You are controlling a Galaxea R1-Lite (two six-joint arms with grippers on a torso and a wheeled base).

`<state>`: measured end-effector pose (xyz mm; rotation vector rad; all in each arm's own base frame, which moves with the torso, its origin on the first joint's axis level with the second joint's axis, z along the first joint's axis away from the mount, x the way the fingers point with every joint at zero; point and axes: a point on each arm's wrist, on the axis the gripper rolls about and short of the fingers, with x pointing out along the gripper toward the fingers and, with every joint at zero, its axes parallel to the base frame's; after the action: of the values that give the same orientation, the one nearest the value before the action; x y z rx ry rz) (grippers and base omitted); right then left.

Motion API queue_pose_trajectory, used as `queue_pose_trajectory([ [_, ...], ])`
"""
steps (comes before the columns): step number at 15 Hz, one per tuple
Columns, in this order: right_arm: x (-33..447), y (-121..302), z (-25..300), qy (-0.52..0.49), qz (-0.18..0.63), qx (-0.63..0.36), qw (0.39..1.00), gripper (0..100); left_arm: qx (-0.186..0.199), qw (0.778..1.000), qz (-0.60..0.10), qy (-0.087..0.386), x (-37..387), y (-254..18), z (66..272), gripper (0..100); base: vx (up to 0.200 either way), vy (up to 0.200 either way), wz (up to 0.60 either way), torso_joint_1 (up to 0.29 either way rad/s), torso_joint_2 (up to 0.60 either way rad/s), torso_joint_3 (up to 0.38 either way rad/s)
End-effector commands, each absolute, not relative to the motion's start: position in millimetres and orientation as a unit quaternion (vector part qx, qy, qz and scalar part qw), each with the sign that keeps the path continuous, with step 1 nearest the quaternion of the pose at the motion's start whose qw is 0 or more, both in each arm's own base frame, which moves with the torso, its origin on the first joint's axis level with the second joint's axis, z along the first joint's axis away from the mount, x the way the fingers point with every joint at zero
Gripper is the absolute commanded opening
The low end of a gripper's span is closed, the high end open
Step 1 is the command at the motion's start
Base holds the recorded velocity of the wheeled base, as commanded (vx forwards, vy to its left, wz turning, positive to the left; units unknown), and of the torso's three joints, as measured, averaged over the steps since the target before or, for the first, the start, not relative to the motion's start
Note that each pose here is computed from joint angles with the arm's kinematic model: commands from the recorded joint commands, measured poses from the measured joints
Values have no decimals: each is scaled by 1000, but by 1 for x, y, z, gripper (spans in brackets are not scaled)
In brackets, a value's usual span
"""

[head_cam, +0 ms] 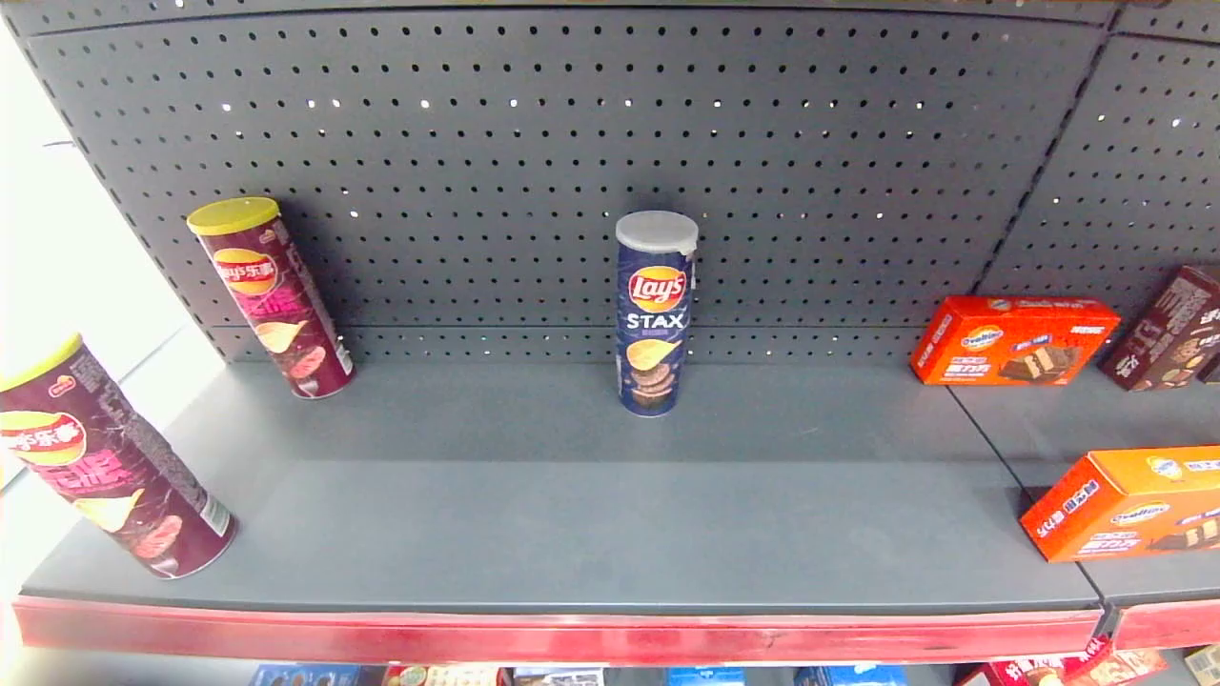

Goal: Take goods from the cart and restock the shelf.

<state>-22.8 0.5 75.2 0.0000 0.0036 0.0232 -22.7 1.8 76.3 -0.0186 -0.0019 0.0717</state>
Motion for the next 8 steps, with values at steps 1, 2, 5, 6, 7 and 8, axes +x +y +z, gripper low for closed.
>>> queue_pose_trajectory([
  [1, -23, 0, 75, 2, 12, 0, 1000, 100, -10, 999, 36, 0, -23, 2, 76, 100, 0, 0, 0, 0, 0, 0],
  [2, -23, 0, 75, 2, 12, 0, 1000, 100, -9, 999, 36, 0, -23, 2, 76, 100, 0, 0, 0, 0, 0, 0],
  [5, -23, 0, 75, 2, 12, 0, 1000, 100, -9, 999, 36, 0, -23, 2, 76, 100, 0, 0, 200, -2, 1, -1],
  [6, -23, 0, 75, 2, 12, 0, 1000, 100, -9, 999, 36, -1, -23, 2, 76, 100, 0, 0, 600, 2, 2, -2],
  [7, -23, 0, 75, 2, 12, -1, 1000, 100, -10, 999, 36, 0, -23, 2, 76, 100, 0, 0, 600, 2, 2, 2],
  [8, -23, 0, 75, 2, 12, -1, 1000, 100, -9, 999, 36, 0, -23, 2, 76, 100, 0, 0, 600, -12, 2, 7],
])
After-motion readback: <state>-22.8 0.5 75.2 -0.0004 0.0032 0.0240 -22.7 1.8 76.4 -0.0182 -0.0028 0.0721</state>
